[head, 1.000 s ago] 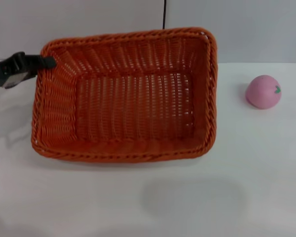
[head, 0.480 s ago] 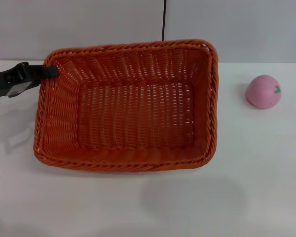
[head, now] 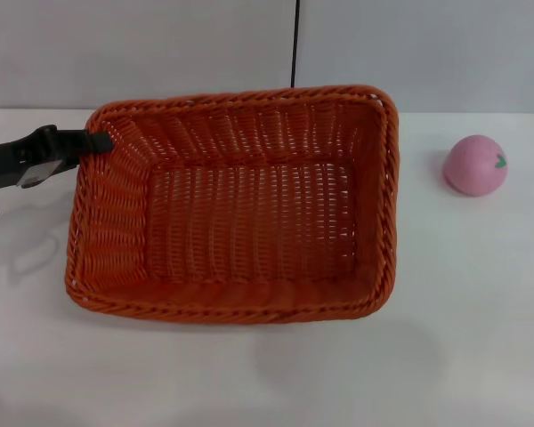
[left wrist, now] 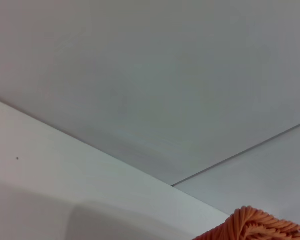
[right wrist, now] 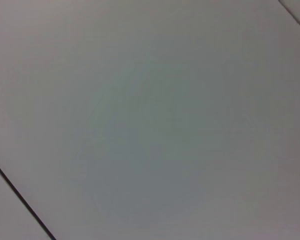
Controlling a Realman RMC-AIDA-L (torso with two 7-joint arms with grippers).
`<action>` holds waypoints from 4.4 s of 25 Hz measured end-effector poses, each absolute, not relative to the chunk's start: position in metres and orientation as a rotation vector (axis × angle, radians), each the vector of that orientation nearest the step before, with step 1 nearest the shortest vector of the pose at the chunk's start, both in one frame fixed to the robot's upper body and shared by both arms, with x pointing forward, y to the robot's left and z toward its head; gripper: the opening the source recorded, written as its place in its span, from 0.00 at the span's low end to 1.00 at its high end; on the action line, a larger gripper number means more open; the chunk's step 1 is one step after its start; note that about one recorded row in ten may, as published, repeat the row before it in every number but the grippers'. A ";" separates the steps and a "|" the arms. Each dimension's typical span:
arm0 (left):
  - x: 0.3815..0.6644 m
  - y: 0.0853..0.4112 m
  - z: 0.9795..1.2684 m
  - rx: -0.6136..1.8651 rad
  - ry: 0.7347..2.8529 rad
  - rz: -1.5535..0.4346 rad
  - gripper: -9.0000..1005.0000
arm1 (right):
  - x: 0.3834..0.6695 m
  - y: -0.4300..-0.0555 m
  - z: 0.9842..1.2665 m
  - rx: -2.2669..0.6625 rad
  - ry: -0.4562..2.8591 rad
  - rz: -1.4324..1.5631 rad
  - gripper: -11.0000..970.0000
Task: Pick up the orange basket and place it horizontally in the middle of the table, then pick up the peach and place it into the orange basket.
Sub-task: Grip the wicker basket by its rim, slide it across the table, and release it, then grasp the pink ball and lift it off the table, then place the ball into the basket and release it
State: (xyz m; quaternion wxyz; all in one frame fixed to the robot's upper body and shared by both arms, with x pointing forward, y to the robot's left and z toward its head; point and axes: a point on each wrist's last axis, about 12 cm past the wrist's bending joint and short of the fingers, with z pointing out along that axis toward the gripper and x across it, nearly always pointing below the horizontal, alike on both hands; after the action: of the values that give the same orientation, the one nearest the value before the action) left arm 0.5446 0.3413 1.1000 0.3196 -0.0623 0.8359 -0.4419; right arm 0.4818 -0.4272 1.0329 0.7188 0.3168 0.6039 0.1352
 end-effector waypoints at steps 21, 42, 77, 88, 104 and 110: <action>0.559 0.370 1.144 0.019 1.894 -1.077 0.60 | 0.491 -0.424 1.053 0.437 1.397 0.374 0.76; 0.554 0.317 1.167 0.402 1.242 -1.046 0.60 | 0.584 -0.395 1.155 -0.501 2.306 0.799 0.75; 0.554 0.304 1.159 0.374 1.151 -1.096 0.60 | 0.630 -0.311 1.106 -0.702 2.409 0.480 0.68; 0.555 0.302 1.159 0.381 1.155 -1.098 0.60 | 0.623 -0.319 1.120 -0.670 2.328 0.512 0.39; 0.556 0.297 1.158 0.397 1.167 -1.120 0.60 | 0.604 -0.278 1.200 -0.845 1.878 0.815 0.24; 0.555 0.297 1.158 0.397 1.169 -1.123 0.60 | 0.613 -0.230 1.185 -1.036 1.901 0.911 0.22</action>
State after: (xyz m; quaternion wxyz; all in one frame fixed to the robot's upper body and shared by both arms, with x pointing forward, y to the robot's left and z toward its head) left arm 0.5551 0.2967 1.1576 0.6717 0.1763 0.5190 -0.4984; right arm 0.6130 -0.2302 1.1847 0.3859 -0.4070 0.7465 0.3579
